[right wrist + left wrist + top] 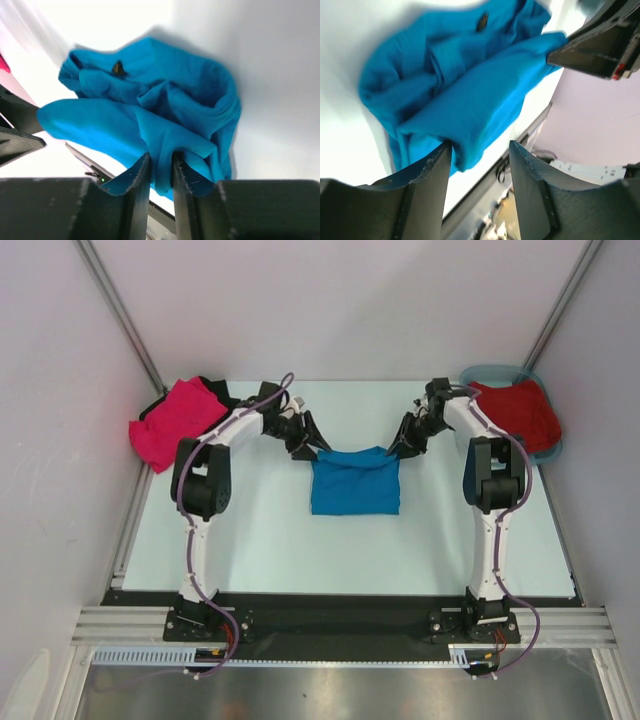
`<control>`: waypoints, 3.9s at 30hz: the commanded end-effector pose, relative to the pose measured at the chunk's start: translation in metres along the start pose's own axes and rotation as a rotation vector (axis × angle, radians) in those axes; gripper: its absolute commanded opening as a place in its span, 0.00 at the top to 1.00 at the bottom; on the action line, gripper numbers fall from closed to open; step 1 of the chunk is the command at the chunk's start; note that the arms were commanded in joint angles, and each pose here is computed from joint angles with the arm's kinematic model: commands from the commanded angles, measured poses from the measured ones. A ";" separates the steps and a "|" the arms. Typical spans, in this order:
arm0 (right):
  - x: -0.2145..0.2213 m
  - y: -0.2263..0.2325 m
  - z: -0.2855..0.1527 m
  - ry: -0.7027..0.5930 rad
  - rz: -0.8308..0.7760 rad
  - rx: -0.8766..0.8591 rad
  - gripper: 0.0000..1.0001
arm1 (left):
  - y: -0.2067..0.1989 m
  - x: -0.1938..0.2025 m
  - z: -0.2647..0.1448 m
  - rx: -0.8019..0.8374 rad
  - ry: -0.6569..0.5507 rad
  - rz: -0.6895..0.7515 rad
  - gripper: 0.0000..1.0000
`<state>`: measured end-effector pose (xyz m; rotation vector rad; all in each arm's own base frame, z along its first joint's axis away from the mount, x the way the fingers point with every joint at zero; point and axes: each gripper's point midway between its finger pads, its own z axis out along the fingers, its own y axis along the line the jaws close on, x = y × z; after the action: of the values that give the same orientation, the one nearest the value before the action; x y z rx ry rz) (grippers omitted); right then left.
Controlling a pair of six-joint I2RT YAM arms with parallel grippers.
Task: Fold and stack the t-shirts
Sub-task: Fold the tshirt
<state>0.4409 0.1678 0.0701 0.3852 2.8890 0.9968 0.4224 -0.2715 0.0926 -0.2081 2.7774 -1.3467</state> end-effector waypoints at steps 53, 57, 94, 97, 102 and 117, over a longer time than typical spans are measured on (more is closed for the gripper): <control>-0.035 0.026 0.025 -0.008 -0.003 -0.243 0.53 | -0.058 -0.035 0.033 0.454 -0.020 0.058 0.42; -0.046 0.014 0.029 -0.038 -0.025 -0.216 0.53 | -0.050 -0.044 0.039 0.442 -0.034 0.081 0.43; -0.081 0.016 -0.052 -0.262 -0.094 -0.102 0.53 | -0.018 -0.126 -0.011 0.211 -0.269 0.192 0.46; -0.076 0.003 -0.052 -0.249 -0.089 -0.043 0.53 | -0.011 -0.122 -0.022 0.118 -0.290 0.219 0.46; -0.068 -0.017 -0.046 -0.225 -0.091 0.036 0.53 | 0.005 -0.101 -0.030 0.015 -0.273 0.203 0.44; -0.046 -0.036 -0.015 -0.153 -0.079 0.042 0.53 | 0.028 -0.054 -0.022 0.056 -0.273 0.151 0.43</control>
<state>0.4709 0.1115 0.0383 0.4045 2.8353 0.8157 0.4609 -0.2173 0.0488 -0.2274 2.6281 -1.1707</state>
